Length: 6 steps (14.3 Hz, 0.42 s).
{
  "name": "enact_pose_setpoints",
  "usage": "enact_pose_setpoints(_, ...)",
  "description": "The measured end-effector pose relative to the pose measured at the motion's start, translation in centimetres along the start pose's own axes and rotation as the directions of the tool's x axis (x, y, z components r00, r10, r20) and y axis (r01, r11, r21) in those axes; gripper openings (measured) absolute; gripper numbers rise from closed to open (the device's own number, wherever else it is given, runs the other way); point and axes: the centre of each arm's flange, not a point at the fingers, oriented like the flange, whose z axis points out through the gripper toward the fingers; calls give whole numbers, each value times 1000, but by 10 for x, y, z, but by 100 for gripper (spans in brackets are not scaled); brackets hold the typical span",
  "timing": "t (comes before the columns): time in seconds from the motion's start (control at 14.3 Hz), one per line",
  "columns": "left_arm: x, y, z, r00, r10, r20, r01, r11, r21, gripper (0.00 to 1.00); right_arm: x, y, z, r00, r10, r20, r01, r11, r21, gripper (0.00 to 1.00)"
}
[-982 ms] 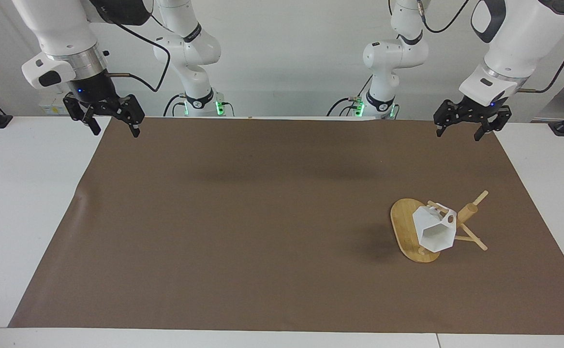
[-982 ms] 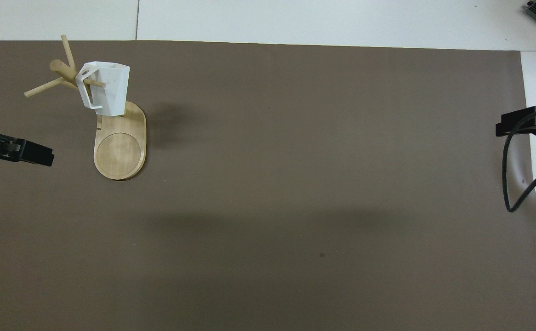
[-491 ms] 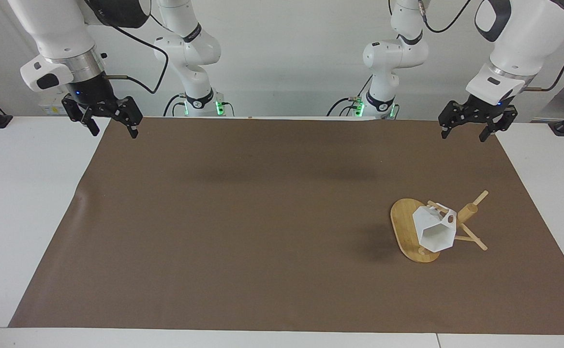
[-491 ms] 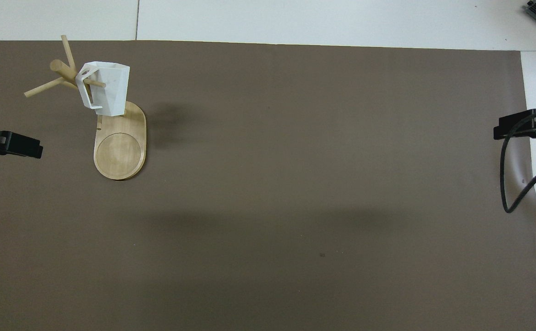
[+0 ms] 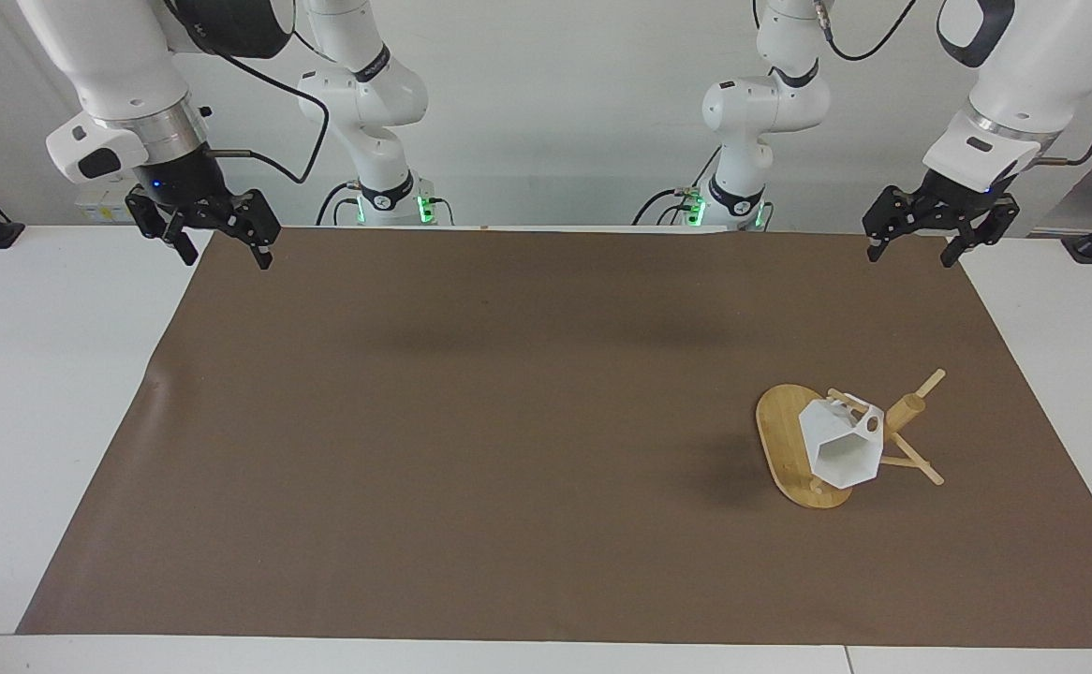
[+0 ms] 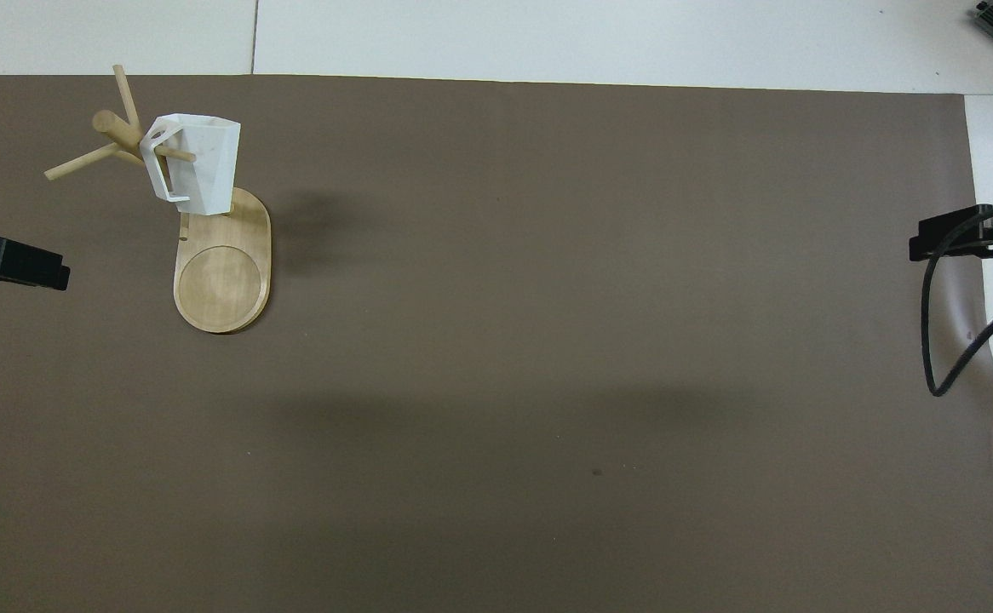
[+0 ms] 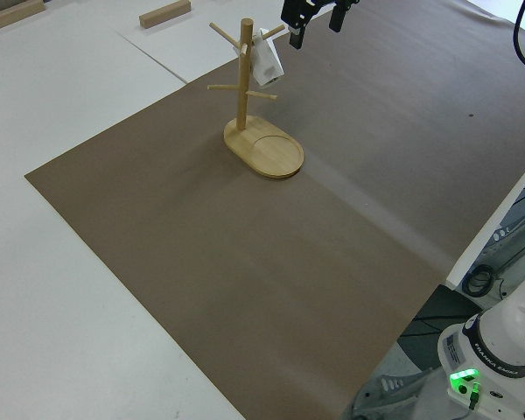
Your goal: Hang cup on rack
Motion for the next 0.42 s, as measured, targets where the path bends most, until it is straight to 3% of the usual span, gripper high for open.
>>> enact_pose_setpoints(0.42,-2,-14,1,1000,-26,10,26,1000,-1,100,0,0,0,1000,0,0,0,1000,0,100)
